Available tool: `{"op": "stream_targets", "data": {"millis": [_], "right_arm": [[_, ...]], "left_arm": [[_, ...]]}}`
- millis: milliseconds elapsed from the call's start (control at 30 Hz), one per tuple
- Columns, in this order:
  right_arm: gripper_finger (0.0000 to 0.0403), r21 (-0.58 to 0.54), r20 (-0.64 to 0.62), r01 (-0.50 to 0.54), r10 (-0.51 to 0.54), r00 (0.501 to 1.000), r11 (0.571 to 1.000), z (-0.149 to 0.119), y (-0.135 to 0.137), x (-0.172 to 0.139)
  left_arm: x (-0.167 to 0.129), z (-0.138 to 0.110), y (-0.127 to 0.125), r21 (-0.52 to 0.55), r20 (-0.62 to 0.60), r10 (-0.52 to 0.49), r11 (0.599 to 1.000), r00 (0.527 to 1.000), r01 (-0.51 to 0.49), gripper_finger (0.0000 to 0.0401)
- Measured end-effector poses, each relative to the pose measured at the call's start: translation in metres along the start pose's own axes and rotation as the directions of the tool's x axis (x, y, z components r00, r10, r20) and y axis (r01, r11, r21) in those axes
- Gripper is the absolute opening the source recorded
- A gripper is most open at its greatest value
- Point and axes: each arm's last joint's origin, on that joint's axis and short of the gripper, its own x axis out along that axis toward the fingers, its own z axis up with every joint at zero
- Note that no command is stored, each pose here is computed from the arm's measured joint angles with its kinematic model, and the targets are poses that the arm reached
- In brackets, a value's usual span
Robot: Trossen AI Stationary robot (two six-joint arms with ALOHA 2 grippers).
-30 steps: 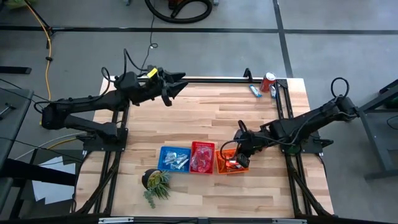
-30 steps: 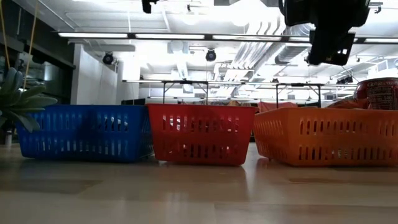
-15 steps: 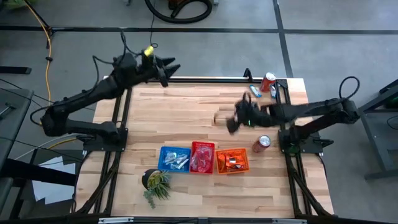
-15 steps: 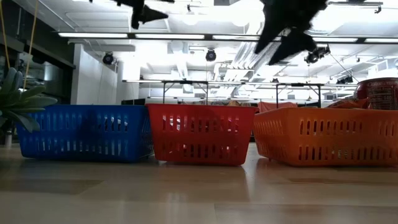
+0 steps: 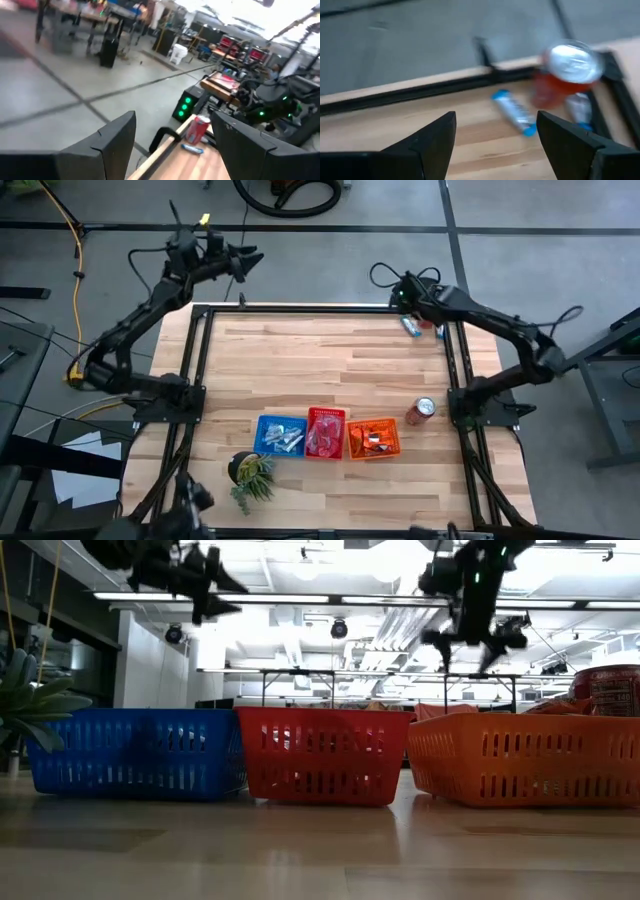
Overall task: Sort candy
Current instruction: Put the white candy pack into the blue bin
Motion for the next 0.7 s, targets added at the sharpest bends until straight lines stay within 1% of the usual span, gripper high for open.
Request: {"op": "stream_targets", "data": {"millis": [67,100,167,233,333,433,567,633,700], "right_arm": [[0.0272,0.025,-0.045,0.094,-0.093,0.995,0.995,0.005,-0.007,0.024],[0.0272,0.026,-0.073,0.135,-0.133,0.988,0.991,0.006,-0.010,0.035],[0.0272,0.010,-0.126,0.187,-0.184,0.975,0.982,0.008,-0.011,0.058],[0.0272,-0.025,-0.177,0.221,-0.222,0.959,0.975,0.006,-0.011,0.081],[0.0272,-0.130,-0.231,0.219,-0.244,0.942,0.967,0.000,-0.007,0.110],[0.0272,-0.236,-0.300,0.198,-0.265,0.916,0.951,-0.009,-0.006,0.133],[0.0272,-0.351,-0.344,0.173,-0.298,0.890,0.920,-0.019,-0.005,0.150],[0.0272,-0.391,-0.345,0.169,-0.314,0.884,0.905,-0.022,-0.005,0.156],[0.0268,-0.406,-0.351,0.162,-0.317,0.881,0.899,-0.025,-0.004,0.161]], "left_arm": [[0.007,-0.007,0.014,-0.066,-0.028,0.014,0.998,1.000,-0.015,0.0248],[0.012,-0.011,0.018,-0.096,-0.041,0.000,0.995,0.999,-0.004,0.0248],[0.019,-0.018,0.024,-0.153,-0.074,-0.036,0.988,0.997,0.024,0.0248],[0.025,-0.025,0.027,-0.188,-0.104,-0.069,0.981,0.992,0.048,0.0248],[0.032,-0.031,0.026,-0.214,-0.127,-0.092,0.975,0.988,0.063,0.0248],[0.034,-0.031,0.022,-0.202,-0.126,-0.106,0.976,0.986,0.079,0.0248],[0.037,-0.029,0.016,-0.178,-0.100,-0.129,0.978,0.987,0.110,0.0248],[0.038,-0.027,0.014,-0.167,-0.082,-0.136,0.979,0.987,0.120,0.0248],[0.039,-0.026,0.012,-0.158,-0.072,-0.135,0.980,0.988,0.123,0.0248]]}}
